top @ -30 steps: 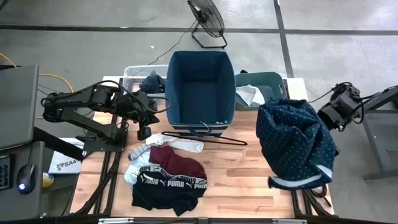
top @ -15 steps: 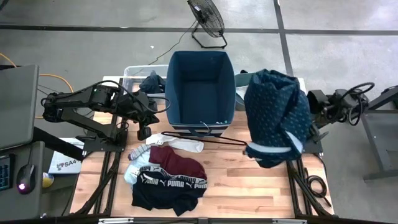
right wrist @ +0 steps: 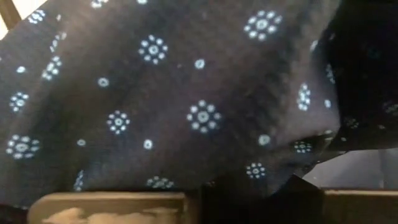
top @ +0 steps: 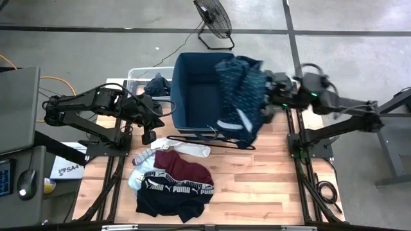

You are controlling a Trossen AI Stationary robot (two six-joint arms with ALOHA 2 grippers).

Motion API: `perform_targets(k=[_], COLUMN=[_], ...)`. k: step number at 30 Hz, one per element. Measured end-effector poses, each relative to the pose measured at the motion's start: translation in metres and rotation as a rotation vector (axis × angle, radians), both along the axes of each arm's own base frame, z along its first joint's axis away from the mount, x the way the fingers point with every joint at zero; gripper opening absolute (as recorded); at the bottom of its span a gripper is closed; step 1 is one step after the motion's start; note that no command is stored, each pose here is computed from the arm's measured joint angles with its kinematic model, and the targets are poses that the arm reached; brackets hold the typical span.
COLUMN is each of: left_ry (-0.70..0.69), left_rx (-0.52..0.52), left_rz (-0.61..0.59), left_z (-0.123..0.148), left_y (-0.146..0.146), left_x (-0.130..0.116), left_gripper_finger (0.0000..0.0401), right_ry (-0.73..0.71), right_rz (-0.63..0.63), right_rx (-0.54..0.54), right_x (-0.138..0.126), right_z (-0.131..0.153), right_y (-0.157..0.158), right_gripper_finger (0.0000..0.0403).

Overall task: Pick & Place Cloths
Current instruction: Put the blue shirt into the blue bin

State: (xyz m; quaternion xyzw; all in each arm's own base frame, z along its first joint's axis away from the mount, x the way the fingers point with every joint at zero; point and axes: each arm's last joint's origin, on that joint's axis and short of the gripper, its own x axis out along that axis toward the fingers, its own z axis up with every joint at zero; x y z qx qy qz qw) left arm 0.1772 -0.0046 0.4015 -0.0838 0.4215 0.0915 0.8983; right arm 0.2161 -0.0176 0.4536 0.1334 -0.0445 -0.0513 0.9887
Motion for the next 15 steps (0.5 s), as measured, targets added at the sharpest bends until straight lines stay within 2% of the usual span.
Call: perform_targets(k=[9,15], left_ry=[0.000,0.000], left_rx=[0.000,0.000], left_rz=[0.000,0.000], left_z=[0.000,0.000], left_y=[0.000,0.000], left_x=[0.000,0.000], left_gripper_finger=[0.0005,0.0005], right_ry=[0.159,0.287], right_rz=[-0.005,-0.079], right_rx=[0.020,0.040], right_x=[0.060,0.086], right_z=[-0.006,-0.016], right_y=[-0.058,-0.100], right_gripper_finger=[0.0049,0.0049])
